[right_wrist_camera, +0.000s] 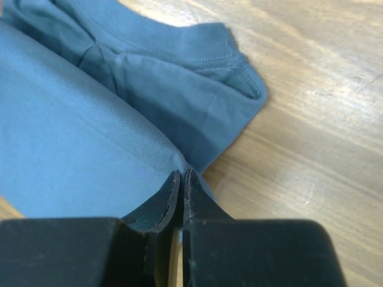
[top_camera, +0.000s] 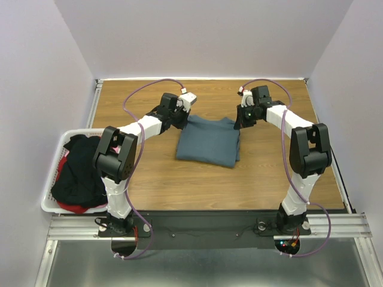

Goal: Fold and stack the t-shirts
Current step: Fold the tshirt

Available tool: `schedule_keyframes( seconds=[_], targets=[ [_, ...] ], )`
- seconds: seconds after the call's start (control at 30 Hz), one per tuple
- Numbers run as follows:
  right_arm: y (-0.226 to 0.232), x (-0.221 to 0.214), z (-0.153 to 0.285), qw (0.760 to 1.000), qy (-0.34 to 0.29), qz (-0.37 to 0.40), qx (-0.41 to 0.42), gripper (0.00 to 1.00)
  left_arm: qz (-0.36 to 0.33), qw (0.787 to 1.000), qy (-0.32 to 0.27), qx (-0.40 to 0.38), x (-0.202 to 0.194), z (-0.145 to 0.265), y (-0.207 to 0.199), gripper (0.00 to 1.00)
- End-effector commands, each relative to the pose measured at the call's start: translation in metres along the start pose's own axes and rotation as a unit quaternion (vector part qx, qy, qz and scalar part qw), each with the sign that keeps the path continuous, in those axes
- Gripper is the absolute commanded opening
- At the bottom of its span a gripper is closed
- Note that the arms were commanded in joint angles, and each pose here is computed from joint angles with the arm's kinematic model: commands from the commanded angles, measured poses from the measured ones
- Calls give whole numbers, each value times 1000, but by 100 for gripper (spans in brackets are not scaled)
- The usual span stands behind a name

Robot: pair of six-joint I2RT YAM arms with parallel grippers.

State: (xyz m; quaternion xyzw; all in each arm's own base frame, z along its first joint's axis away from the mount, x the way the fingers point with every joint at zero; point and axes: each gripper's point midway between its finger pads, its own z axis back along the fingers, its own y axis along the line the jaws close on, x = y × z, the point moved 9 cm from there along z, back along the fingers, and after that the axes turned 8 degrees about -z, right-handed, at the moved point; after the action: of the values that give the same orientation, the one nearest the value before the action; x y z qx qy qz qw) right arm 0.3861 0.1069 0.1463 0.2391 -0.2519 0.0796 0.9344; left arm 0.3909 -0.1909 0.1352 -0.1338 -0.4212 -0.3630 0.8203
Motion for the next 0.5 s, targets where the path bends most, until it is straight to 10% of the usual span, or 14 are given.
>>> schedule_keyframes(
  seconds=[0.0, 0.47],
  targets=[
    [-1, 26, 4, 999, -47, 15, -17, 1, -3, 998, -38, 44, 23, 2, 16, 0],
    [-4, 44, -9, 998, -56, 8, -20, 9, 37, 996, -22, 82, 9, -2, 28, 0]
  ],
)
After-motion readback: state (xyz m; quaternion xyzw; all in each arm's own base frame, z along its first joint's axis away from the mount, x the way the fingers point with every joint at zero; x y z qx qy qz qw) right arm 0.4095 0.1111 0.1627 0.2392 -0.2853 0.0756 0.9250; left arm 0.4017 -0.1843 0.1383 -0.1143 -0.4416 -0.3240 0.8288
